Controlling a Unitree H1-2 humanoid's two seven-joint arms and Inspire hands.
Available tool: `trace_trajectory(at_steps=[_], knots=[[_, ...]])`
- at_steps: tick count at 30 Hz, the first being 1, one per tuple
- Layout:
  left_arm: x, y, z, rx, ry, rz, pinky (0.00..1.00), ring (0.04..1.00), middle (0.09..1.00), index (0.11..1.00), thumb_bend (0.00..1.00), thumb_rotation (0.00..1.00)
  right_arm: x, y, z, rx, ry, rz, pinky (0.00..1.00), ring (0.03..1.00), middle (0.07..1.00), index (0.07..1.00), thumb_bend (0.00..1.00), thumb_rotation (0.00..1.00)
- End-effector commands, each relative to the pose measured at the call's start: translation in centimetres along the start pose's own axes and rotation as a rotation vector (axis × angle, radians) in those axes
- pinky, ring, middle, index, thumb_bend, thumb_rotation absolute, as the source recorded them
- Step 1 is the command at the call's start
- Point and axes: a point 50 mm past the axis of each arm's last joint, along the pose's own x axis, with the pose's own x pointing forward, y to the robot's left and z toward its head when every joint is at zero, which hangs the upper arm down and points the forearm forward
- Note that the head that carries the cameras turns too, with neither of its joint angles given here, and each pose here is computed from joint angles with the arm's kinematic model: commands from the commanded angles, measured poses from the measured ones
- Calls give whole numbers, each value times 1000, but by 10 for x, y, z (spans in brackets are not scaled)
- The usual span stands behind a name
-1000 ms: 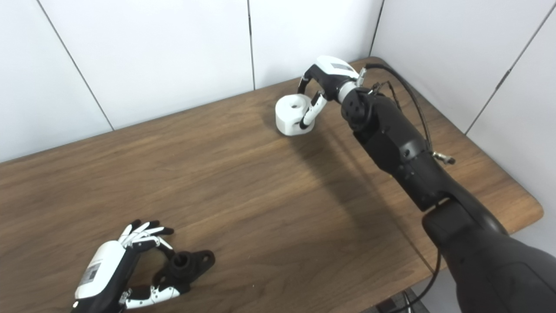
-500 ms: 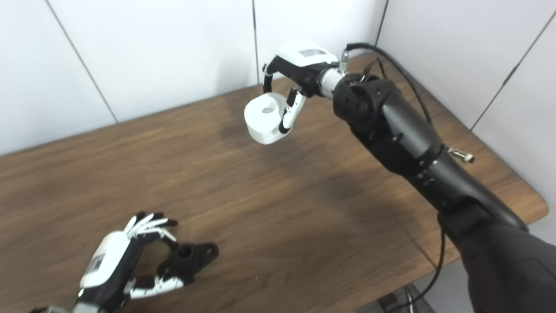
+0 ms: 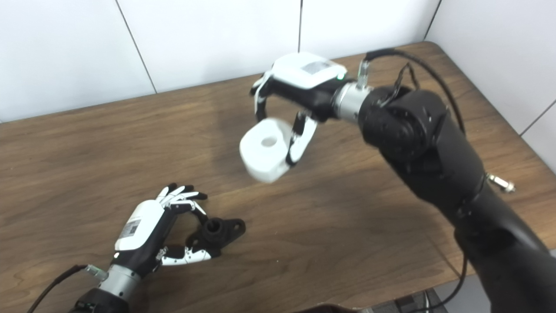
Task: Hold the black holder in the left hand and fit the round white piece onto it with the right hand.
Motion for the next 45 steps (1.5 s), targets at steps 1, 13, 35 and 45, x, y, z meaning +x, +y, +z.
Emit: trace_trajectory(at_steps=[1,13,35,45], knots=[[-3,-12,0,3,29,-95,1000,908,799,485,523,53,-6,-8,11,-34,-26,-52,1000,915,843,484,525,140],[1,-17,6,2,28,-94,1000,901,796,485,523,53,-3,13,38,2,-157,-71,1000,921,823,482,525,138],[10,-27,15,-11,46,-103,1000,911,804,485,524,55,12,32,55,4,-277,-85,1000,935,823,483,523,144],[10,-27,16,-6,39,-99,1000,909,803,485,524,57,14,34,57,-8,-282,-78,1000,934,825,483,524,141]])
